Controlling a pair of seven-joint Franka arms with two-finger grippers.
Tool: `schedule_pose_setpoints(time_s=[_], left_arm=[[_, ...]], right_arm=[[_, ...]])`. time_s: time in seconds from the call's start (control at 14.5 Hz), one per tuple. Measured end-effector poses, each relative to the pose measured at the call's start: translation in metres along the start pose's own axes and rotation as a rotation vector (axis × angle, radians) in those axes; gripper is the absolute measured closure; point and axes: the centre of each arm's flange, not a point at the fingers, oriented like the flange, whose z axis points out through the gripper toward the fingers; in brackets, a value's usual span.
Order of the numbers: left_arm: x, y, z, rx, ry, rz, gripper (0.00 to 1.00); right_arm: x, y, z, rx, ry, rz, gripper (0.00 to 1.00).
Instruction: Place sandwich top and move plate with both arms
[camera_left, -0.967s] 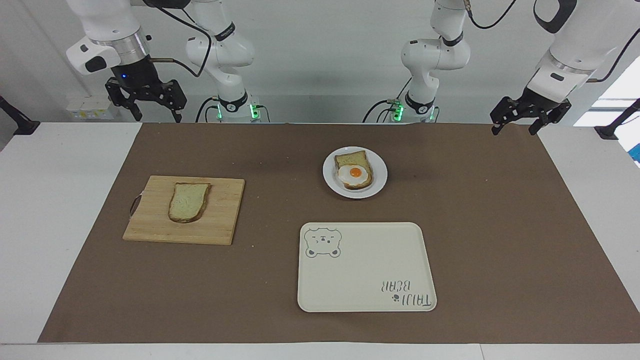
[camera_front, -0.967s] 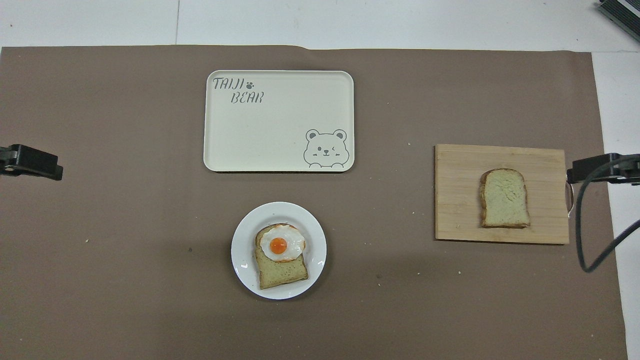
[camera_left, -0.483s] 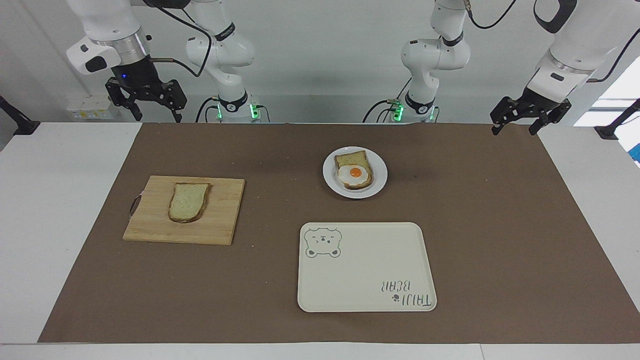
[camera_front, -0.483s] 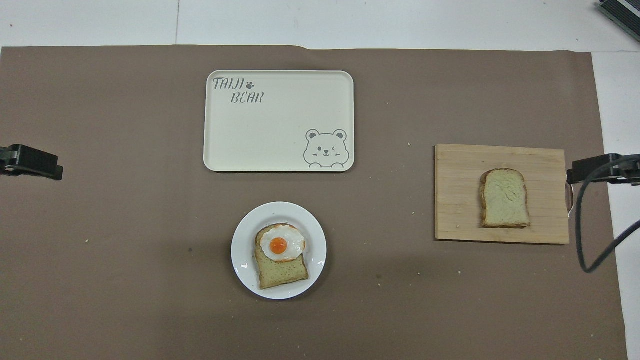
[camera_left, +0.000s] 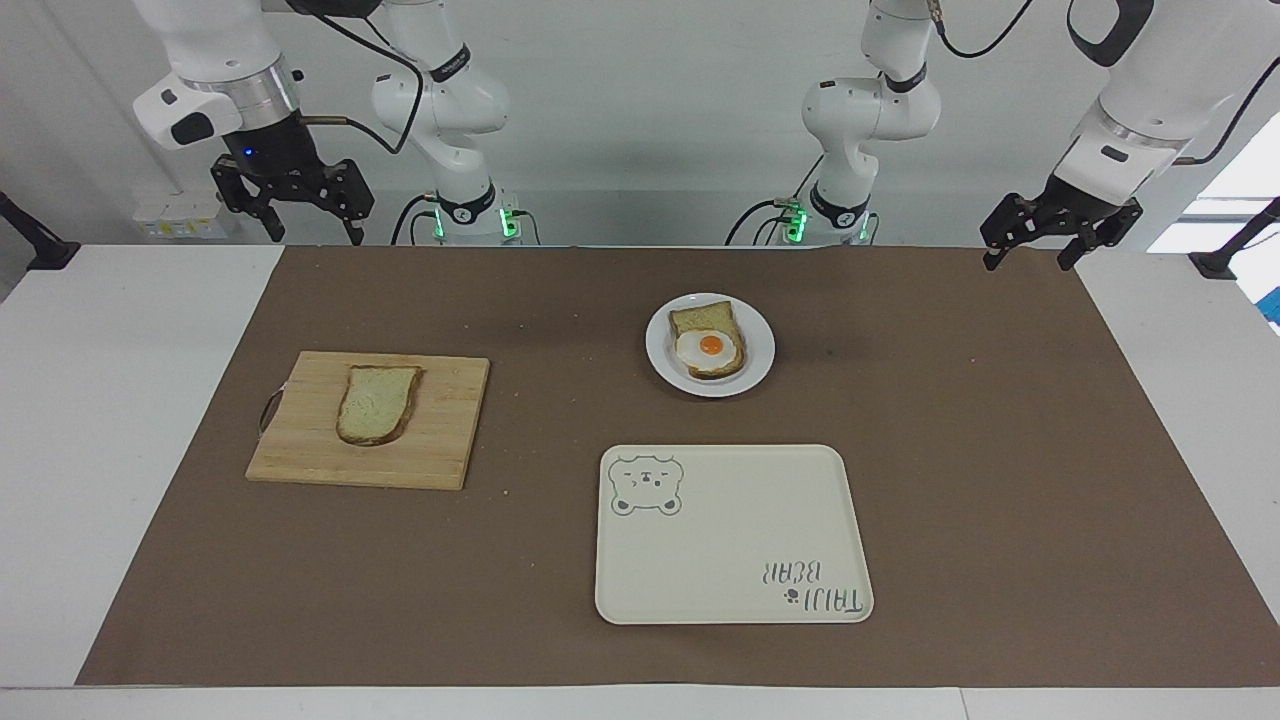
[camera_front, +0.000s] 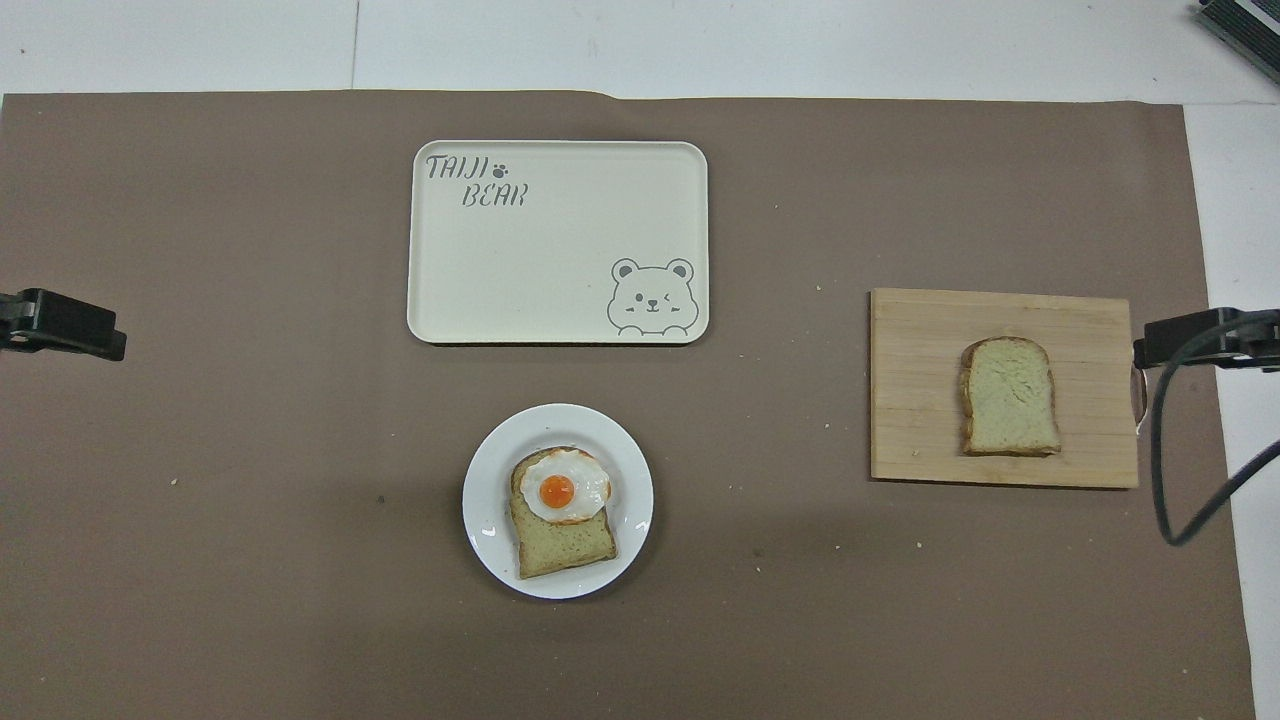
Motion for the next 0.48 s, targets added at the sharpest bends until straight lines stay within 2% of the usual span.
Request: schedule_pose_setpoints(time_s=[0.48], left_arm=[[0.0,0.0,0.0,0.0,0.0,0.0,0.0]], right_arm=[[0.0001,0.002,0.0001,0.0,0.0,0.004,0.0]])
